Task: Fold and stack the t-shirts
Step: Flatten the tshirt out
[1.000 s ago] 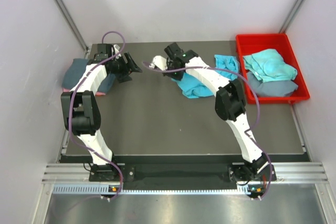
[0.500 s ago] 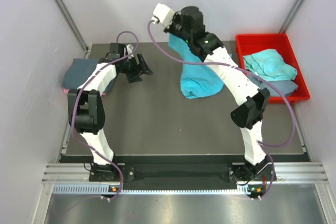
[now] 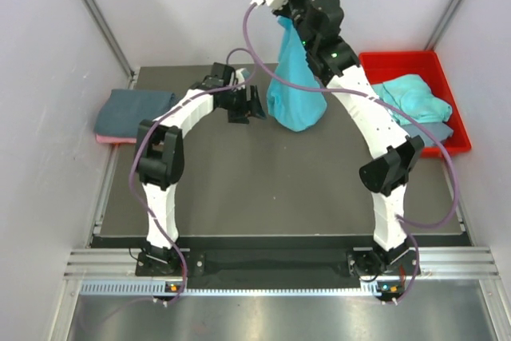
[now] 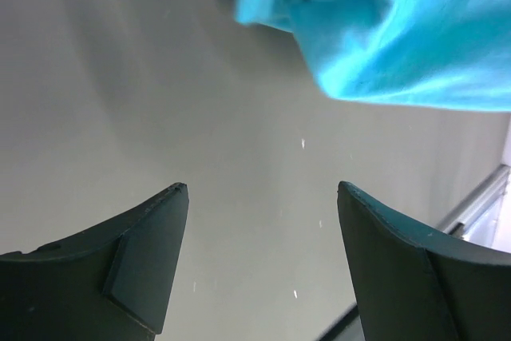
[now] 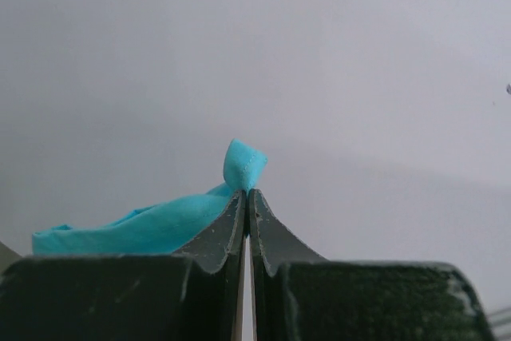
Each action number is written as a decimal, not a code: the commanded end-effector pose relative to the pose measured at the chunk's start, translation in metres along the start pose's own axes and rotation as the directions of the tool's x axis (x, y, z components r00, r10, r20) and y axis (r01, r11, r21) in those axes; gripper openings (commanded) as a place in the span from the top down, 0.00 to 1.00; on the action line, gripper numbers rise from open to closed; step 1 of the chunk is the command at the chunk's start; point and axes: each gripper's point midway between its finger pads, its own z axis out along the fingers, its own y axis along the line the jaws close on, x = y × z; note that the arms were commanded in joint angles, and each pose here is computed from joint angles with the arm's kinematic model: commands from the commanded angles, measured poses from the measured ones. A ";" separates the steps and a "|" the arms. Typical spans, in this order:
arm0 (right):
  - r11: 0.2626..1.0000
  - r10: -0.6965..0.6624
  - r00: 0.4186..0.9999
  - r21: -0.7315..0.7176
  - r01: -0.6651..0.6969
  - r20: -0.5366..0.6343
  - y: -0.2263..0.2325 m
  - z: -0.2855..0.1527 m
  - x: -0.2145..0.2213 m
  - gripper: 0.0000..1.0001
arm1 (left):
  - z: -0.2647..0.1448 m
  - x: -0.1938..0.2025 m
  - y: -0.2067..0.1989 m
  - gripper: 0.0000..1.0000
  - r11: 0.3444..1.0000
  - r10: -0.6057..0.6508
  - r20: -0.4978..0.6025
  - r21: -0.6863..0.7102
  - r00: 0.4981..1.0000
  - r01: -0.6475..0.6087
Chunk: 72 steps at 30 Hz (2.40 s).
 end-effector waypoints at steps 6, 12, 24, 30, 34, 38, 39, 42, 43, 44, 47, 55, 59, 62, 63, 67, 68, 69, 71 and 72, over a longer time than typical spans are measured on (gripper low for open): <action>0.976 0.050 0.997 0.216 -0.037 -0.055 -0.092 -0.025 0.018 1.00 | 0.075 -0.038 -0.026 0.20 0.968 0.251 0.038 0.001 0.967 -0.251; 0.976 0.072 0.995 0.209 -0.055 -0.071 -0.100 -0.040 0.017 1.00 | 0.115 -0.065 -0.033 0.20 0.932 0.354 0.113 0.034 0.928 -0.360; 0.963 0.023 0.991 0.269 0.012 -0.128 -0.113 -0.043 0.031 1.00 | 0.061 -0.114 -0.038 1.00 0.915 0.398 0.229 -0.036 0.888 -0.401; 0.931 0.014 0.992 0.365 0.033 -0.124 -0.141 -0.048 0.029 1.00 | -0.096 -0.202 -0.065 1.00 0.884 0.458 0.497 -0.170 0.737 -0.435; 0.904 -0.010 0.993 0.422 0.059 -0.117 -0.163 -0.059 0.020 1.00 | -0.214 -0.232 -0.104 1.00 0.844 0.514 0.663 -0.278 0.545 -0.458; 0.880 -0.019 0.989 0.467 0.085 -0.145 -0.181 -0.073 0.018 1.00 | -0.274 -0.231 -0.131 1.00 0.785 0.590 0.694 -0.374 0.413 -0.494; 0.875 -0.018 0.990 0.476 0.085 -0.143 -0.188 -0.080 0.015 1.00 | -0.279 -0.226 -0.132 1.00 0.769 0.612 0.678 -0.390 0.407 -0.507; 0.884 -0.029 0.987 0.458 0.099 -0.158 -0.192 -0.095 0.014 1.00 | -0.298 -0.197 -0.144 1.00 0.755 0.622 0.665 -0.369 0.414 -0.543; 0.885 -0.026 0.987 0.456 0.096 -0.156 -0.195 -0.100 0.012 1.00 | -0.301 -0.192 -0.146 1.00 0.754 0.622 0.663 -0.363 0.416 -0.548; 0.878 -0.020 0.989 0.470 0.087 -0.145 -0.206 -0.113 0.006 1.00 | -0.305 -0.186 -0.148 1.00 0.748 0.627 0.659 -0.362 0.415 -0.556; 0.899 0.010 0.990 0.435 0.053 -0.142 -0.208 -0.132 0.003 1.00 | -0.317 -0.162 -0.152 1.00 0.742 0.631 0.651 -0.349 0.422 -0.572; 0.955 0.018 0.979 0.294 0.043 -0.202 -0.164 -0.141 0.029 1.00 | -0.300 -0.130 -0.129 1.00 0.770 0.615 0.604 -0.324 0.507 -0.550; 0.971 0.023 0.971 0.237 0.034 -0.237 -0.139 -0.125 0.049 1.00 | -0.264 -0.122 -0.114 1.00 0.782 0.602 0.549 -0.255 0.580 -0.569; 0.978 0.015 0.961 0.206 0.043 -0.276 -0.123 -0.106 0.072 1.00 | -0.232 -0.118 -0.102 1.00 0.800 0.577 0.499 -0.189 0.647 -0.569; 0.980 0.011 0.958 0.191 0.046 -0.285 -0.116 -0.100 0.080 1.00 | -0.222 -0.119 -0.099 1.00 0.809 0.566 0.487 -0.174 0.664 -0.562; 0.987 -0.007 0.951 0.150 0.056 -0.309 -0.083 -0.052 0.118 1.00 | -0.175 -0.135 -0.080 1.00 0.854 0.498 0.455 -0.111 0.738 -0.508; 0.986 -0.007 0.949 0.156 0.059 -0.316 -0.081 -0.044 0.126 1.00 | -0.159 -0.146 -0.072 1.00 0.863 0.485 0.450 -0.108 0.750 -0.493; 0.977 0.001 0.955 0.203 0.062 -0.296 -0.100 -0.039 0.119 1.00 | -0.154 -0.154 -0.071 1.00 0.863 0.484 0.460 -0.109 0.745 -0.494; 0.975 -0.018 0.953 0.206 0.084 -0.303 -0.090 -0.018 0.132 1.00 | -0.142 -0.174 -0.068 1.00 0.857 0.494 0.475 -0.124 0.728 -0.500; 0.967 -0.024 0.959 0.238 0.094 -0.281 -0.103 -0.016 0.124 1.00 | -0.142 -0.183 -0.067 1.00 0.855 0.499 0.490 -0.146 0.715 -0.497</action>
